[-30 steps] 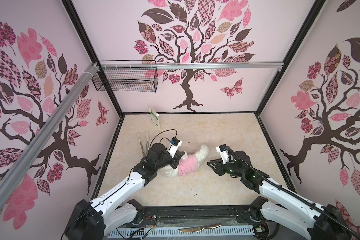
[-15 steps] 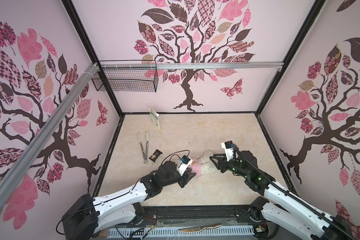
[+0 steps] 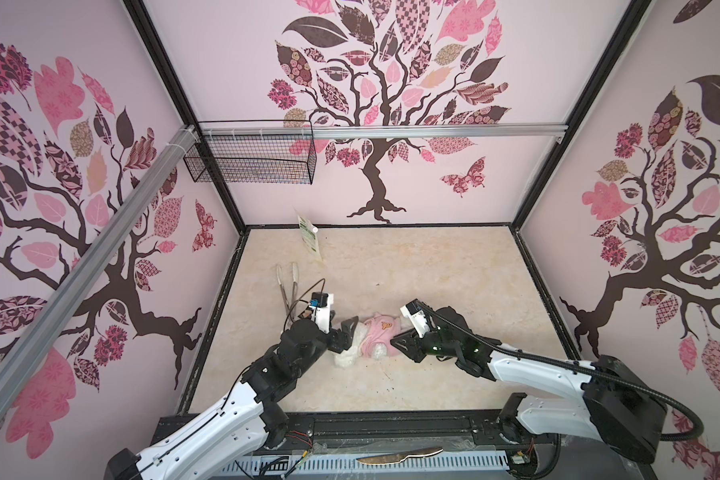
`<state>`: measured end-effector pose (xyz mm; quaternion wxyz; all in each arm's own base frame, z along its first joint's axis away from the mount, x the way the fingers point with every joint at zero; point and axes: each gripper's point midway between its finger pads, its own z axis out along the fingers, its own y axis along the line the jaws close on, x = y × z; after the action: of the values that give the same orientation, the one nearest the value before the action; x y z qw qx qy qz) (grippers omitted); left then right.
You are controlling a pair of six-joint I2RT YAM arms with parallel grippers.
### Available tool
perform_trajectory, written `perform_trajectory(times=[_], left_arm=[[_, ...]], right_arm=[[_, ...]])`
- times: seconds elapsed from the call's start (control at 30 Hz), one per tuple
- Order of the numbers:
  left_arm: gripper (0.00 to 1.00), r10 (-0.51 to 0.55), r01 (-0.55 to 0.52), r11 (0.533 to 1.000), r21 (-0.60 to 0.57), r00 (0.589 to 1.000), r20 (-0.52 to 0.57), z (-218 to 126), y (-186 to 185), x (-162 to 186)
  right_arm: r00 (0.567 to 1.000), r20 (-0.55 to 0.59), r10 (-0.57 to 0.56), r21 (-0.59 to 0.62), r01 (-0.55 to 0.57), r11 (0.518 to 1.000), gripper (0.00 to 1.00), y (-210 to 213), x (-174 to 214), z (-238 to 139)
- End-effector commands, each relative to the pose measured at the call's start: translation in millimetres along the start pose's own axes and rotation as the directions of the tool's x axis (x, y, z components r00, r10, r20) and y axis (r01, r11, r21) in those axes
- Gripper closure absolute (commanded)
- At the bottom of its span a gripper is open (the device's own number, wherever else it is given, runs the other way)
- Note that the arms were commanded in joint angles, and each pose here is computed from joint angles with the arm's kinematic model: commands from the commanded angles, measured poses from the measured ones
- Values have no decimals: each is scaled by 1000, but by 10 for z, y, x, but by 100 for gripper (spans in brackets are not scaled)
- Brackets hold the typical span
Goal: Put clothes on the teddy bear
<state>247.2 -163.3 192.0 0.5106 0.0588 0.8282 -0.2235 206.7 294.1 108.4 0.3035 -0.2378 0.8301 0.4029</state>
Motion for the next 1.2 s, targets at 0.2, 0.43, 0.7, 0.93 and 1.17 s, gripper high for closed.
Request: perform_trajectory(times=[0.2,0.43,0.7,0.93,1.17], left_arm=[[9,-217,202,970,-134,971,-105,211,342,301],[11,-367,379,926,-6,892,-264,389,54,721],[14,-332,414,900,138,856,-397,477,-246,968],[35,-296,379,919,113,849,-439,596,-202,1218],[85,-302,368,919,139,887,-350,650,-242,1007]], right_arm=[[987,-109,122,16,-121,993,86,-203,635,64],[984,-111,138,29,-136,990,86,-238,734,39],[986,-104,131,11,-131,991,86,-200,666,74],[996,-30,83,37,-82,996,81,-135,382,-50],[990,139,-32,182,6,983,63,-261,-189,-454]])
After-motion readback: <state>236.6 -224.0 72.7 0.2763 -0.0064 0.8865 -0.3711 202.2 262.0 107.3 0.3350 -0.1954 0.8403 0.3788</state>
